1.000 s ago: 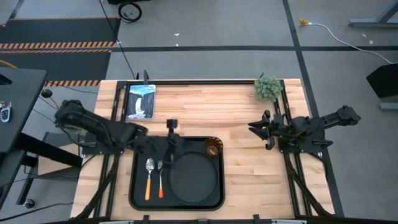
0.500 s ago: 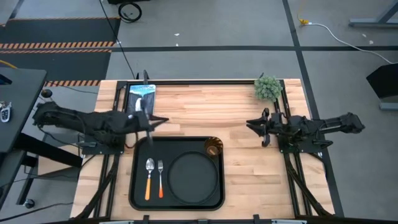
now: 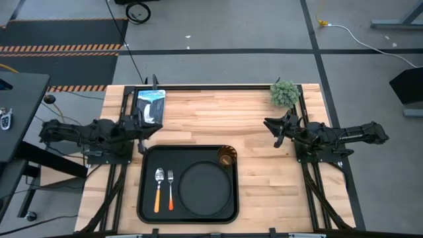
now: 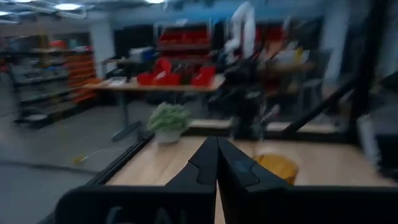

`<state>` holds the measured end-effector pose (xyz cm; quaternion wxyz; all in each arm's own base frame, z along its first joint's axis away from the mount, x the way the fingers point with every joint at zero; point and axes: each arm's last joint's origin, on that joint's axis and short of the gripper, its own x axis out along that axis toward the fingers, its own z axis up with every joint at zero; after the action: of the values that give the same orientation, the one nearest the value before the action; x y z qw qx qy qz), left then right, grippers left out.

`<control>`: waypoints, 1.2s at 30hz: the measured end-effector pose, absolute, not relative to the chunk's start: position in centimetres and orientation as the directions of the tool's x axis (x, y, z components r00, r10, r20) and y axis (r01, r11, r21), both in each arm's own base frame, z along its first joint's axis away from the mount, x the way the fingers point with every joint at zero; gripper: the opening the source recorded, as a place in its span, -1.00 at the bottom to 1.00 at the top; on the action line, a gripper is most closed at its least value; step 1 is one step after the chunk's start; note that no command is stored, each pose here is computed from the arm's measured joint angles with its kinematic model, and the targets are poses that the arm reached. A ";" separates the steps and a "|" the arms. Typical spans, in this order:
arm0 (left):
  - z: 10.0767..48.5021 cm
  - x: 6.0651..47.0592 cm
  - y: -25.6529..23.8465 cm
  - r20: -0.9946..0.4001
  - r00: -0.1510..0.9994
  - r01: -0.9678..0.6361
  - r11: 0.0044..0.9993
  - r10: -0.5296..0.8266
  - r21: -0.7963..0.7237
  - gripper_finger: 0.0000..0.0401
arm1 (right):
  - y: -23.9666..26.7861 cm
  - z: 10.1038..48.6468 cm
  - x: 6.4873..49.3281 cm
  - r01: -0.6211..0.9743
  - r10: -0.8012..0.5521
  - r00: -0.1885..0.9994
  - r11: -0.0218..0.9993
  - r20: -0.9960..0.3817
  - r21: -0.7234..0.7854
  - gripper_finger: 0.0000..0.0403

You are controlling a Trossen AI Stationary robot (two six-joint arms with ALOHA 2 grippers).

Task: Pick and place plate/cup/fork/spoon on tray
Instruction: Return to Home Position

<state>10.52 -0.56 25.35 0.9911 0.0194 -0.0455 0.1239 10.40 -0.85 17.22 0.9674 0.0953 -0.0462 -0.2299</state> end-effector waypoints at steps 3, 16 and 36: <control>24.0 9.8 -0.8 0.174 0.973 -0.147 0.989 0.148 -0.023 -0.97 | -0.9 17.2 10.4 0.436 -0.454 0.890 0.876 0.046 0.206 -0.54; 17.6 10.2 -1.4 0.084 0.995 0.075 0.978 -0.059 -0.196 -0.97 | -0.9 17.2 10.4 0.436 -0.454 0.890 0.876 0.046 0.206 -0.54; 16.9 10.2 -1.4 0.012 0.998 0.056 0.842 -0.058 -0.537 -0.97 | -0.8 17.2 10.4 0.435 -0.453 0.890 0.876 0.046 0.206 -0.54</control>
<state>10.22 -1.42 16.85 0.9597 -0.2795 0.0025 -0.0297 10.41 -0.85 17.23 0.9675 0.0953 -0.0462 -0.2296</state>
